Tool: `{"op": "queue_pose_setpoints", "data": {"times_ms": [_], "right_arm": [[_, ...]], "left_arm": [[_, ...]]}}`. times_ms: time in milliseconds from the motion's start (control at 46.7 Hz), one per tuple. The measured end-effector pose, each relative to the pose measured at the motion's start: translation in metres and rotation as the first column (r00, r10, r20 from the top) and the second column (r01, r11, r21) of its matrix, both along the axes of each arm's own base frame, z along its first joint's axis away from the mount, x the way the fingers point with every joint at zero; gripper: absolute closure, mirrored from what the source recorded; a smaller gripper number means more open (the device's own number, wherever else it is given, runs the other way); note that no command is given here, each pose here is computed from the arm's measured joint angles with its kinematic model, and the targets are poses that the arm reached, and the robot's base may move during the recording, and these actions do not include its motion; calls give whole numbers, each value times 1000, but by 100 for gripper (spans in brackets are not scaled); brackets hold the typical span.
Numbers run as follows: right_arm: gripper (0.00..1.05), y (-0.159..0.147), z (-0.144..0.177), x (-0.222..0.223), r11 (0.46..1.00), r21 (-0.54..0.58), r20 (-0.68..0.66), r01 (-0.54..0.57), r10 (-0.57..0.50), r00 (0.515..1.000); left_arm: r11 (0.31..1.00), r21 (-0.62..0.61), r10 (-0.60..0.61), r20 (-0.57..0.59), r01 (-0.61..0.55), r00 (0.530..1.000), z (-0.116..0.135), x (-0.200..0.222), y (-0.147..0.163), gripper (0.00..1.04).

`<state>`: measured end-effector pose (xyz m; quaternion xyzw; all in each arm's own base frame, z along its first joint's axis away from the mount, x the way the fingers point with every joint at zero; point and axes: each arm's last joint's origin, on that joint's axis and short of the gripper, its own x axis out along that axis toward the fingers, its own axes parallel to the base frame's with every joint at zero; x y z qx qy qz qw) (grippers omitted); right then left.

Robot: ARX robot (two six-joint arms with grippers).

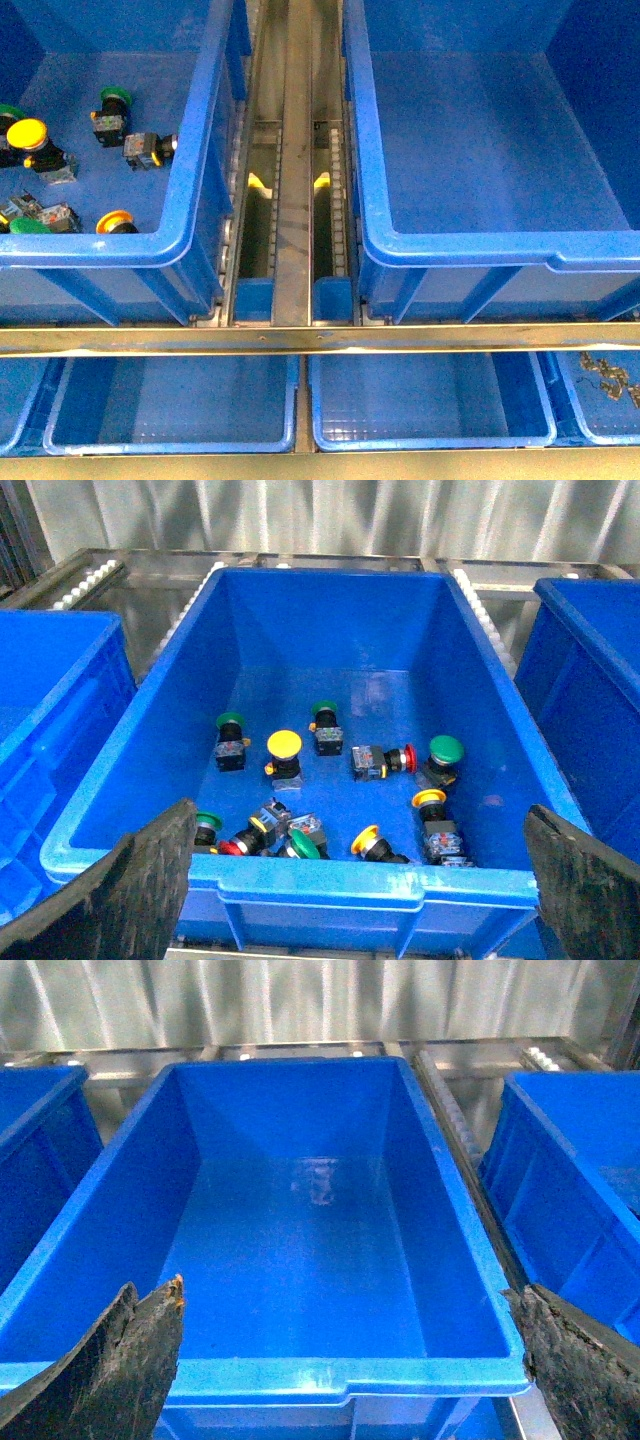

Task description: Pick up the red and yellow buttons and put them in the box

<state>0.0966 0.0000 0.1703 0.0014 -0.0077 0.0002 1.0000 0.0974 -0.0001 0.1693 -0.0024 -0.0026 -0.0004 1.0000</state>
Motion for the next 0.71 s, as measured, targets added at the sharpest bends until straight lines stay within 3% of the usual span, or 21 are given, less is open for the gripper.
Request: {"op": "queue_pose_setpoints", "data": {"times_ms": [706], "right_arm": [[6, 0, 0, 0, 1000, 0, 0, 3, -3, 1000]], "left_arm": [[1000, 0, 0, 0, 0, 1000, 0, 0, 0, 8]]}}
